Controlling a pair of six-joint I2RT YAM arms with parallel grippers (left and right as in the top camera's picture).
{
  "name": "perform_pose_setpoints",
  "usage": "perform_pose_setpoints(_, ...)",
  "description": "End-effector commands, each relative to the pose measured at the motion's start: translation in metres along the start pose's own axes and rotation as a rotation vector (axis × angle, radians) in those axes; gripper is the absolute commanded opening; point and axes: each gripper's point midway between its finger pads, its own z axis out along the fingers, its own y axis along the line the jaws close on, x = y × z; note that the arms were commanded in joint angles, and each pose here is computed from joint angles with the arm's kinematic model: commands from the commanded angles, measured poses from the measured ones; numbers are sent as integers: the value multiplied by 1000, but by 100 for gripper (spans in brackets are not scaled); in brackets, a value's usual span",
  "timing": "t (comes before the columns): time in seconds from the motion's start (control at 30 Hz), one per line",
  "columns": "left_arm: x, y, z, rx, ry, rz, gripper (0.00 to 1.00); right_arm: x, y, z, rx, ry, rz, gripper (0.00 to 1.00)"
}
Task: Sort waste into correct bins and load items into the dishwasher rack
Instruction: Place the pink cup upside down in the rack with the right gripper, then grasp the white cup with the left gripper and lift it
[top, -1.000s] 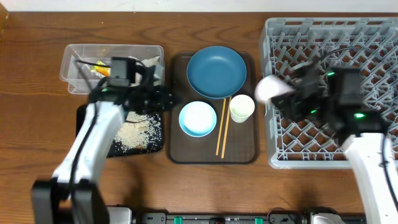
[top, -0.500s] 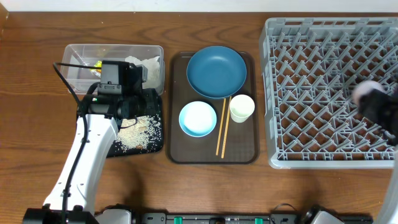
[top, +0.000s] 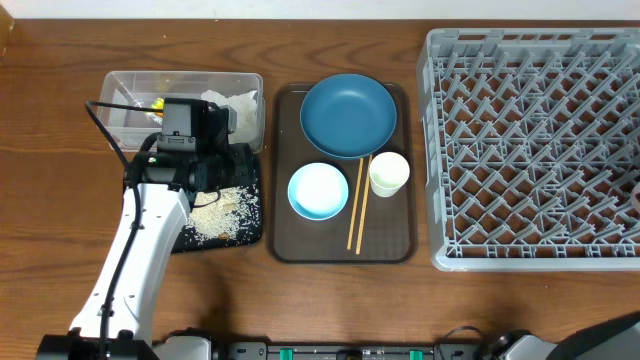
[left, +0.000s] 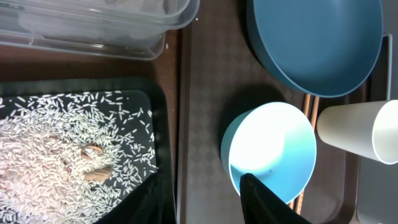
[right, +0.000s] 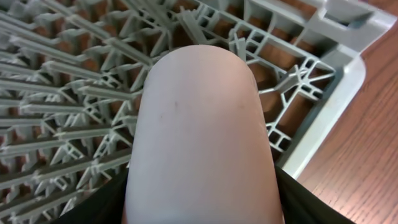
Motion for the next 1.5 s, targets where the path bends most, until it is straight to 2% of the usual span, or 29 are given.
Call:
perform_pose_setpoints(0.0, -4, 1, -4, -13, -11, 20, 43, -3, -7, 14, 22, 22, 42, 20)
perform_pose_setpoints(0.13, -4, 1, -4, -12, -9, 20, 43, -2, -10, 30, 34, 43, 45, 22)
perform_pose_setpoints(0.17, -4, 1, -4, -12, -9, 20, 43, -3, -10, 32, 34, 44, 45, 27)
perform_pose_setpoints(0.27, -4, 1, -4, -12, -9, 20, 43, -6, 1, 32, -29, 39, 40, 63)
perform_pose_setpoints(0.3, -4, 1, -4, -12, -10, 20, 43, -7, 9, 31, -78, 37, 31, 86)
perform_pose_setpoints(0.33, -4, 1, -4, -12, -10, 20, 43, -8, 16, 29, -117, 36, 29, 99)
perform_pose_setpoints(0.57, -4, 1, -4, -11, -9, 20, 48, -30, 61, -9, -336, -16, -4, 99)
perform_pose_setpoints(0.77, -5, -7, -3, 20, -14, 32, 48, -33, 83, -50, -392, -96, -92, 99)
perform_pose_setpoints(0.9, -9, -23, 0, 48, -39, 82, 49, -10, 96, -59, -404, -48, -180, 99)
perform_pose_setpoints(1.13, -22, -86, 14, 161, -132, 251, 52, 50, 130, -59, -445, 118, -363, 99)
perform_pose_setpoints(1.27, -24, -123, 37, 228, -158, 335, 52, 75, 153, -62, -478, 167, -441, 99)
perform_pose_setpoints(1.47, -7, -162, 85, 295, -119, 345, 54, 92, 168, -63, -463, 179, -520, 99)
